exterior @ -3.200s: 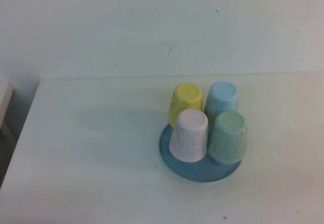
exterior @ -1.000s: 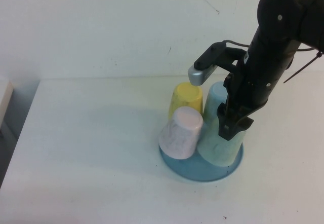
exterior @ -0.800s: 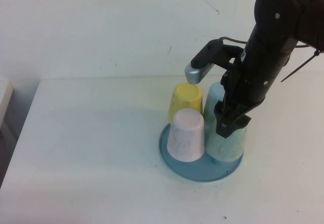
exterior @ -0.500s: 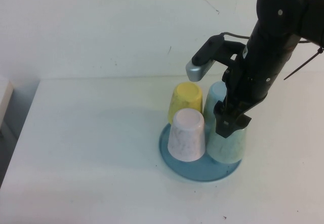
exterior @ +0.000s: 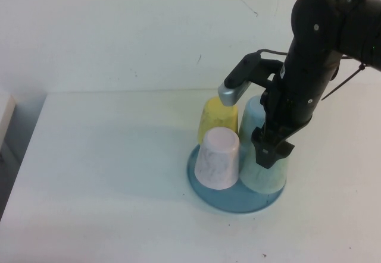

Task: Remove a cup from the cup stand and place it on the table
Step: Pick up the cup from the rack

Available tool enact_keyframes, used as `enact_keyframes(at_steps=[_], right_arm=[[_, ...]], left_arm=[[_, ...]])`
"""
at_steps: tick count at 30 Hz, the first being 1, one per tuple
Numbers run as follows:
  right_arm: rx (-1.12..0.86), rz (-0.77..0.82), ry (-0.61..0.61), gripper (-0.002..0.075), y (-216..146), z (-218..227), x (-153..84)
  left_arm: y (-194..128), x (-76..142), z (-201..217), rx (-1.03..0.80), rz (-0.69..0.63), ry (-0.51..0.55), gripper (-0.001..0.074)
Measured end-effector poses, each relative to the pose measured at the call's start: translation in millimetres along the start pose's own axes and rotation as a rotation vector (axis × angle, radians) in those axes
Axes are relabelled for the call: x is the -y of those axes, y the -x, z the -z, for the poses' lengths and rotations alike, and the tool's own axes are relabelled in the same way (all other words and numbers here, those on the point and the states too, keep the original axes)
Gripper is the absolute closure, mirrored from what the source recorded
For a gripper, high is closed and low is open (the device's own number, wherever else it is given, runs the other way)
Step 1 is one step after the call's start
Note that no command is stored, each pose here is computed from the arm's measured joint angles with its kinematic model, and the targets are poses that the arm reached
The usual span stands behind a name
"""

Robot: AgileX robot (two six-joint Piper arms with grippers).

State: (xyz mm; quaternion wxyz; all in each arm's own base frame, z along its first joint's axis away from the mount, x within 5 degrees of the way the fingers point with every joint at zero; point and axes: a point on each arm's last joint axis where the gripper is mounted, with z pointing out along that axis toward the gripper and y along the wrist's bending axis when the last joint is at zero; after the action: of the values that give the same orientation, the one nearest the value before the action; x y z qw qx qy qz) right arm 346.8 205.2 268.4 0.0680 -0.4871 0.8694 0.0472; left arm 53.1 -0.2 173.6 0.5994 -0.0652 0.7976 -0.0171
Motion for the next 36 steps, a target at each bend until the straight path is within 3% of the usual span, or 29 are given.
enact_keyframes(at_steps=[13,18,23,28,36], right_arm=[[-0.044,-0.017,0.038,0.0076,4,-25,3],[-0.046,-0.022,0.049,0.0128,5,-30,4],[-0.030,-0.034,0.050,0.0131,7,-27,5],[0.031,-0.053,0.018,0.0131,5,1,1],[0.220,-0.054,-0.076,0.0131,-23,93,-25]], left_arm=[[0,0,0,0.000,0.000,0.000,0.0738],[0,0,0,0.000,0.000,0.000,0.0738],[0,0,0,0.000,0.000,0.000,0.0738],[0,0,0,0.000,0.000,0.000,0.0738],[0,0,0,0.000,0.000,0.000,0.0738]])
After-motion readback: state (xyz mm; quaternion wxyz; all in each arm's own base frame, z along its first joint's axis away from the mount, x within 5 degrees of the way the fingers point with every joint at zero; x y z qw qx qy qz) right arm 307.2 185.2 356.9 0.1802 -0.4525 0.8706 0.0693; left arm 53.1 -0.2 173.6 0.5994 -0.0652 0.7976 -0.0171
